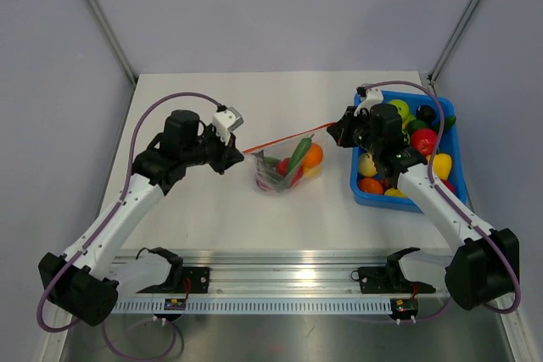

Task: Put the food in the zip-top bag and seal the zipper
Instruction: Place the zipper food storage bag at the center of the board.

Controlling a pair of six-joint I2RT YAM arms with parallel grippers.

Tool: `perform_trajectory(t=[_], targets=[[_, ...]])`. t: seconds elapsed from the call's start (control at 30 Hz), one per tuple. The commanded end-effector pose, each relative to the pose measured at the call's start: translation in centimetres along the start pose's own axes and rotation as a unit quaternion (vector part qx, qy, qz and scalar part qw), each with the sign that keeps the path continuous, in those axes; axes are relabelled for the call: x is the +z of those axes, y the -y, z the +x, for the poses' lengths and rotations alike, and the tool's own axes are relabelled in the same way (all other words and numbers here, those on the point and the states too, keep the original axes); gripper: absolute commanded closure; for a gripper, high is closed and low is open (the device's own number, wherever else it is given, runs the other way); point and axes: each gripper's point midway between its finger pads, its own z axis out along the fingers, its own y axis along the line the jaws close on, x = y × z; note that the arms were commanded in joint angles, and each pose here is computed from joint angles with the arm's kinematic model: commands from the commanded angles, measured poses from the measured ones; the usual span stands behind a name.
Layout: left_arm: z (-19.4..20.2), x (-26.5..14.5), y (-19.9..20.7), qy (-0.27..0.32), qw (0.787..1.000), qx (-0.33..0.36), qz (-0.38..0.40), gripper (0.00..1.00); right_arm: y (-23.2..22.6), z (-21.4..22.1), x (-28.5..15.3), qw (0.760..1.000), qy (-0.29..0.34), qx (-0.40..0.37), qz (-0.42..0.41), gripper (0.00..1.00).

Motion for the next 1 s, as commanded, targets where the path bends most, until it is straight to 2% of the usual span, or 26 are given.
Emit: perform_trajectory(t=[0.0, 0.17, 0.27, 0.3, 0.43, 0.5, 0.6, 0.63, 0.67, 0.7, 0.73, 0.77, 0.8, 0.83, 0.9, 0.93, 0.97], targets=[[-0.2, -1.4, -0.9, 0.012, 0.999, -0.019, -0.030, 1.00, 2.3, -2.6, 0.2, 0.998, 0.049, -0.004, 0.047, 1.00], [-4.9, -1.6, -1.2, 0.066, 0.997, -0.006, -0.028, 1.00, 0.6, -4.3, 1.1, 0.998, 0.049, -0.039, 0.003, 1.00], [-6.7, -0.6, -2.9, 0.072, 0.996, 0.018, -0.040, 1.00, -1.0, -7.7, 1.7, 0.991, 0.102, -0.078, -0.029, 1.00], [-8.4, -0.9, -3.3, 0.087, 0.995, 0.031, -0.046, 1.00, -1.9, -9.6, 1.7, 0.987, 0.123, -0.091, -0.041, 1.00], [-12.7, -1.7, -6.0, 0.121, 0.989, 0.055, -0.062, 1.00, -3.9, -13.6, 4.3, 0.978, 0.143, -0.127, -0.079, 1.00], [-14.1, -2.4, -5.2, 0.137, 0.987, 0.068, -0.037, 1.00, -5.3, -15.1, 4.2, 0.974, 0.142, -0.142, -0.103, 1.00], [-14.9, -3.9, -4.0, 0.163, 0.982, 0.086, -0.029, 1.00, -5.6, -13.4, 4.5, 0.973, 0.124, -0.144, -0.128, 1.00], [-13.7, -3.3, -3.9, 0.159, 0.984, 0.074, -0.025, 0.91, -5.9, -12.9, 3.9, 0.972, 0.122, -0.148, -0.138, 1.00], [-13.6, -4.2, -3.3, 0.169, 0.982, 0.076, -0.026, 0.72, -5.7, -11.8, 3.8, 0.973, 0.111, -0.145, -0.140, 0.97], [-13.0, -4.2, -3.1, 0.169, 0.983, 0.068, -0.027, 0.25, -5.2, -9.6, 3.3, 0.976, 0.091, -0.139, -0.140, 0.71], [-12.5, -4.2, -3.0, 0.176, 0.983, 0.053, -0.029, 0.03, -4.8, -8.4, 3.0, 0.978, 0.079, -0.136, -0.140, 0.47], [-10.8, -3.6, -3.1, 0.165, 0.985, 0.036, -0.032, 0.01, -4.3, -7.2, 2.7, 0.980, 0.072, -0.127, -0.132, 0.34], [-10.6, -4.3, -2.7, 0.174, 0.984, 0.033, -0.037, 0.01, -3.1, -4.7, 2.6, 0.985, 0.050, -0.114, -0.119, 0.26], [-10.3, -4.5, -2.7, 0.175, 0.983, 0.018, -0.042, 0.01, -3.0, -5.1, 1.0, 0.987, 0.065, -0.108, -0.102, 0.14], [-9.8, -5.0, -2.6, 0.176, 0.983, -0.001, -0.053, 0.01, -2.1, -3.6, -0.6, 0.990, 0.062, -0.096, -0.080, 0.04], [-9.4, -5.1, -2.5, 0.168, 0.984, -0.016, -0.055, 0.01, -2.2, -5.0, -2.5, 0.989, 0.091, -0.093, -0.064, 0.01], [-9.8, -5.6, -2.5, 0.171, 0.983, -0.037, -0.060, 0.01, -1.9, -4.4, -3.3, 0.993, 0.078, -0.079, -0.051, 0.00]])
